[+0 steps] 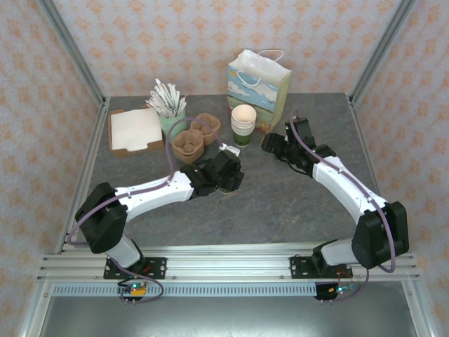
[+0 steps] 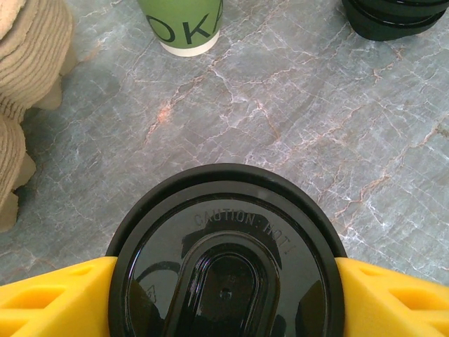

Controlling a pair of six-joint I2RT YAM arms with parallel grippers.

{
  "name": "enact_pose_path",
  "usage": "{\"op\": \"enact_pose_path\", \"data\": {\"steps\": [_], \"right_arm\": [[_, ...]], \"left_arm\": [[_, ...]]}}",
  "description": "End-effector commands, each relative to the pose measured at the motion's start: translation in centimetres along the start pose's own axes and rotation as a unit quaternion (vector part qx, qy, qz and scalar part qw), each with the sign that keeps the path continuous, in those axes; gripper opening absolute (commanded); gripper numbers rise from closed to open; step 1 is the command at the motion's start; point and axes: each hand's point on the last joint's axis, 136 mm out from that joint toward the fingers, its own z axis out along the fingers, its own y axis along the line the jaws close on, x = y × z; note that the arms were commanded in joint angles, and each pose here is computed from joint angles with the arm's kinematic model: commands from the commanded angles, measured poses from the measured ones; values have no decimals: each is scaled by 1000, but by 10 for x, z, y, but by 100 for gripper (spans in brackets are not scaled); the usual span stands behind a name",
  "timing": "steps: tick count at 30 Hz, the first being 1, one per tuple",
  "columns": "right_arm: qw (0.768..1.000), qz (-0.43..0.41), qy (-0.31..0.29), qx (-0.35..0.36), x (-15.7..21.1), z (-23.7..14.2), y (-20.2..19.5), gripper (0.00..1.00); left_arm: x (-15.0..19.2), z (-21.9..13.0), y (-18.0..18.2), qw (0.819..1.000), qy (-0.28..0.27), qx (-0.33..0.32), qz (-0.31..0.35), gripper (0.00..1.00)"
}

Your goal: Pack the takeout coffee

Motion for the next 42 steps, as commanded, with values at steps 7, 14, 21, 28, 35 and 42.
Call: {"op": "enact_pose_path", "data": {"steps": [7,14,21,28,35,42], "right_arm": [[1000,7,-8,-6,-3,1,1,79],[1000,7,-7,-6,-2,2,0,80],[1000,7,-5,-5,-1,2,0,79],[1000,9,-7,-4,-1,2,-1,79],[1000,8,-5,-5,-1,2,-1,80],[1000,8,-6,-4,-1,1,-1,80]], "left_arm": [[-3,-8,11,1000,-5,-12,-3,76],[-7,-11,8,1000,-11,-4,-9,76],[-2,-4,12,1000,-1,-11,-12,76],[11,3,14,1000,16,-12,-15,76],[26,7,16,999,37,-14,-17,76],[43,9,23,997,63,-27,-24,76]]}}
